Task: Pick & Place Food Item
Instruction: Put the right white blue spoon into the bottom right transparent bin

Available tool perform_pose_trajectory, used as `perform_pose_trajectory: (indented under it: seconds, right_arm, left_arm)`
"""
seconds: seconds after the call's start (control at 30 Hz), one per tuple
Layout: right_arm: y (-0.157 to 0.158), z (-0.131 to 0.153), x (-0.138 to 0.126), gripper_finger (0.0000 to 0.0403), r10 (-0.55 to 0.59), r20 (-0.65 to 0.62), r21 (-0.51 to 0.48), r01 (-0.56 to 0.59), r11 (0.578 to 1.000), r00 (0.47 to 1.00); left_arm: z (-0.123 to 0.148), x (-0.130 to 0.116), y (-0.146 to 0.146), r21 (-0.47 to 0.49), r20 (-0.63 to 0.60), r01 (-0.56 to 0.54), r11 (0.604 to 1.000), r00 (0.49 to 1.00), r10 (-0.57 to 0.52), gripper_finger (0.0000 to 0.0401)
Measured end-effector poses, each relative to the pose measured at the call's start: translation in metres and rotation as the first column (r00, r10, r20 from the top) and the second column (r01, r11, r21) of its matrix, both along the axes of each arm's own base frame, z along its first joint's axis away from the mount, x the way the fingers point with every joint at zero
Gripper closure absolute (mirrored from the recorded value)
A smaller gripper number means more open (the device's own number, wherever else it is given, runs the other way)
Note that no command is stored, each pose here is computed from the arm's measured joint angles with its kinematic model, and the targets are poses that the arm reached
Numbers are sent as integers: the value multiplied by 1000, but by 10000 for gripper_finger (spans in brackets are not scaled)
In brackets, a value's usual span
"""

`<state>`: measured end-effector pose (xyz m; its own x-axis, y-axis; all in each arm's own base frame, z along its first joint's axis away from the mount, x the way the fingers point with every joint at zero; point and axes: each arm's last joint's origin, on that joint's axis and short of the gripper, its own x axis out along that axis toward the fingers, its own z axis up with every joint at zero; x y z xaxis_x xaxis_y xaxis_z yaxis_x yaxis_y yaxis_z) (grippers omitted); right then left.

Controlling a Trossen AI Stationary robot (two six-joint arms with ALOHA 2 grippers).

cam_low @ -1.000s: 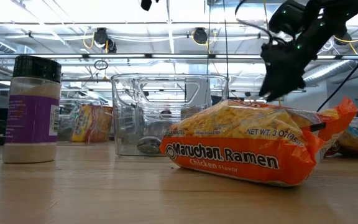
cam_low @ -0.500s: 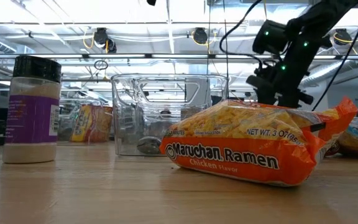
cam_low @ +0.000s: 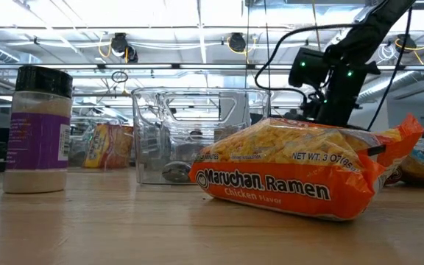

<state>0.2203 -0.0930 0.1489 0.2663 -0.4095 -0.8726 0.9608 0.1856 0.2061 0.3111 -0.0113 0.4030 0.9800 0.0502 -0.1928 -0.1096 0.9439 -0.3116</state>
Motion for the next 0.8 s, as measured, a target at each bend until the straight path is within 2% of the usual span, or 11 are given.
perform_pose_trajectory:
  seconds: [0.2,0.33,0.53,0.8]
  right_arm:
    - [-2,-8,5,168,-37,22,16,37,999,999]
    - [-2,-13,5,189,-37,-12,27,38,999,999]
    - [-2,-15,5,250,-25,-34,26,26,999,999]
    - [-2,-16,5,355,-6,-43,28,7,1000,999]
  left_arm:
    - [-2,-3,-6,15,-36,23,1000,999,-22,146]
    - [-2,-5,-7,29,-44,30,999,999,-29,146]
    - [-3,-5,-7,43,-56,34,998,998,-31,146]
    - [-4,-5,-7,51,-66,45,998,997,-42,146]
